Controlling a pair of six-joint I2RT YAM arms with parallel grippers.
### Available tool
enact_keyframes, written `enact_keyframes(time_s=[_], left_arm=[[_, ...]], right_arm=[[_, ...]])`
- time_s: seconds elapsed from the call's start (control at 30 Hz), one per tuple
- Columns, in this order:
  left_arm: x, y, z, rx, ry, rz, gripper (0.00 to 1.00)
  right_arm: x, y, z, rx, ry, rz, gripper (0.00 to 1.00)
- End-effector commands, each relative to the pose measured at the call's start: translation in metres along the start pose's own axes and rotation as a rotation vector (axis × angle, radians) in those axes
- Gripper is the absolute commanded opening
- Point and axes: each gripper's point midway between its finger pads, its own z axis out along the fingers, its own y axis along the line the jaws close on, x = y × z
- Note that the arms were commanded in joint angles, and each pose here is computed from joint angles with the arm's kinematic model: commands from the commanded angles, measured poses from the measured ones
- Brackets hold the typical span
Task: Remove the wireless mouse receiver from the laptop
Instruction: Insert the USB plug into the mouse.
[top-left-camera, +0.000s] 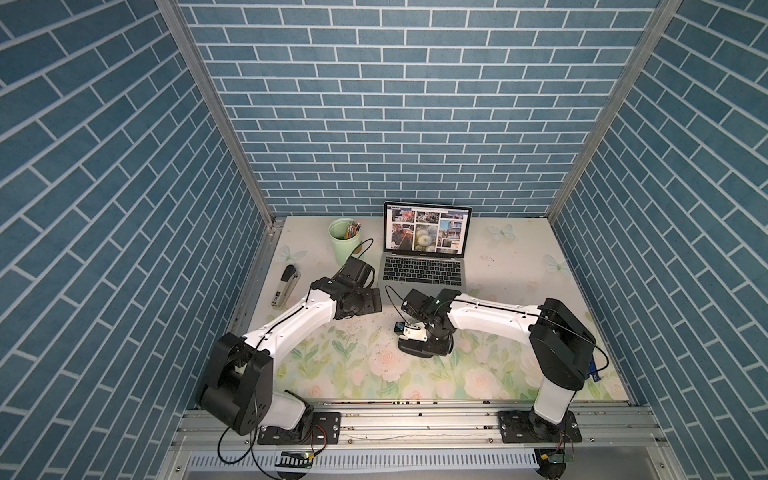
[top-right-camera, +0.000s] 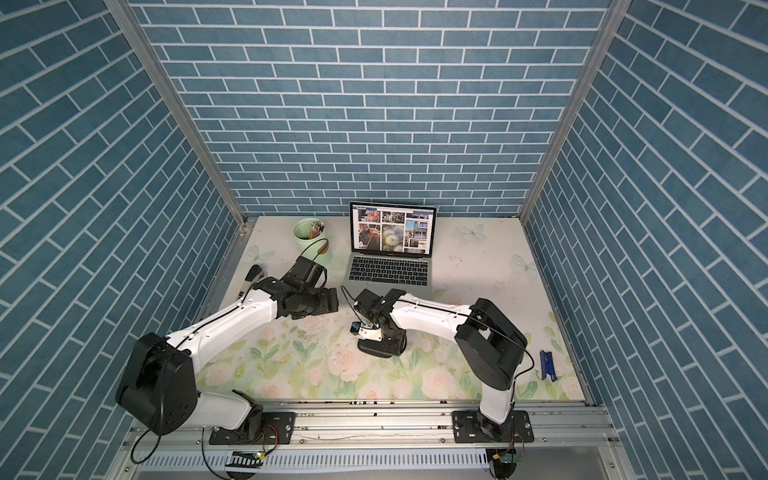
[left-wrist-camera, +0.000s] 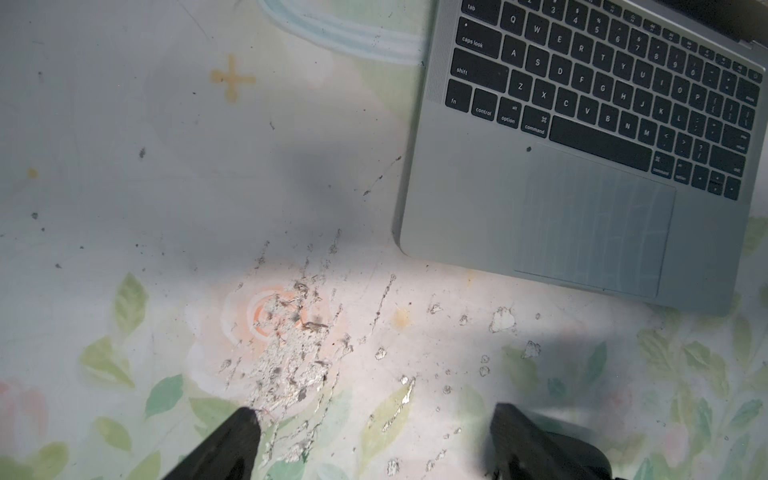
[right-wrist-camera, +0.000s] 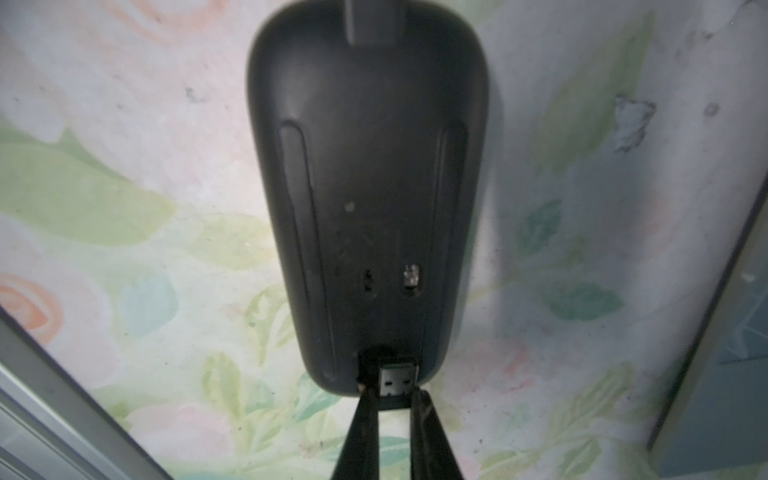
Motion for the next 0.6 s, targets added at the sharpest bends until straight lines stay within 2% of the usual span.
enact_keyframes(time_s=[0.0,0.57], left_arm=[[-0.0039,-0.0029,-0.0021,0.003,-0.008,0.011,0.92],[-0.0023,-0.0025,-0.002,0.004,-0.007,0.013,0.92]], right_arm=[[0.0011,0.0029,-0.0021,-0.021,0.015,-0.027,0.0],[-0.0023,0.0086,-0.0047,-0.028,0.014,-0.043,0.0]])
